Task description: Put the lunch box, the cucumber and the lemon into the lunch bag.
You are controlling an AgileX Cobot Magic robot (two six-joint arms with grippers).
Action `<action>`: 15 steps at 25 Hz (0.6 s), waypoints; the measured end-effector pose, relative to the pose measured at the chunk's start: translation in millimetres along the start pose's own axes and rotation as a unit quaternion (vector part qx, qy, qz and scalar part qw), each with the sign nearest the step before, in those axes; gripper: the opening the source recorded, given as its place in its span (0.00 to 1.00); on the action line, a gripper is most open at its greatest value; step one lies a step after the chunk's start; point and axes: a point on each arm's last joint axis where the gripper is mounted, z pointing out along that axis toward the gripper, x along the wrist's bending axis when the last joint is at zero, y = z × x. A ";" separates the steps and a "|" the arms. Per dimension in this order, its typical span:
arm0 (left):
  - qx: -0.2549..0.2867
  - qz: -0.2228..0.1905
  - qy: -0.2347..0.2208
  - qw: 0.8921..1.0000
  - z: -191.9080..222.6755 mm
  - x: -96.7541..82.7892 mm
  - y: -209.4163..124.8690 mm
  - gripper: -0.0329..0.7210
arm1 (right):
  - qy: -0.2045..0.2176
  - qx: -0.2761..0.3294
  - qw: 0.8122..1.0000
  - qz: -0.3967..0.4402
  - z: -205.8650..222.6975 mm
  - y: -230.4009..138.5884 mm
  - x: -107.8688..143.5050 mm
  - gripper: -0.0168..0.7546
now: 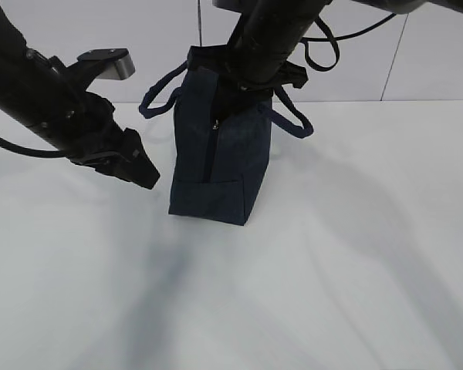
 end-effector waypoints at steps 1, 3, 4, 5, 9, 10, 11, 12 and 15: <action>0.000 0.000 0.000 1.000 0.0 0.0 0.0 0.51 | 0.000 0.000 1.000 0.000 0.0 0.0 0.0 0.31; 0.000 0.000 0.000 1.000 0.0 0.0 0.0 0.51 | 0.000 0.001 1.000 0.000 0.8 -0.1 -0.2 0.31; 0.000 0.000 0.000 1.000 0.0 0.0 0.0 0.51 | 0.000 -0.001 1.000 0.000 0.8 0.2 -0.1 0.31; 0.000 0.000 0.000 1.000 0.0 0.0 0.0 0.51 | 0.001 -0.003 1.000 0.000 0.8 0.5 0.0 0.31; 0.001 0.000 -0.001 1.000 0.0 -0.1 -0.1 0.51 | 0.003 -0.008 1.000 0.003 1.9 1.5 0.2 0.31; 0.001 0.000 -0.001 1.000 0.0 -0.1 -0.1 0.51 | 0.007 -0.005 1.000 0.006 4.0 1.0 0.6 0.31; 0.001 0.000 -0.001 1.000 0.0 -0.1 -0.1 0.51 | 0.012 -0.001 1.000 0.010 6.6 0.3 1.1 0.31; 0.001 0.000 -0.001 1.000 0.0 -0.1 -0.1 0.51 | 0.015 0.003 1.000 0.014 10.3 -0.5 1.1 0.31; 0.003 0.000 -0.002 1.000 0.0 -0.4 -0.5 0.51 | 0.020 0.014 0.999 0.021 20.1 -2.8 0.3 0.31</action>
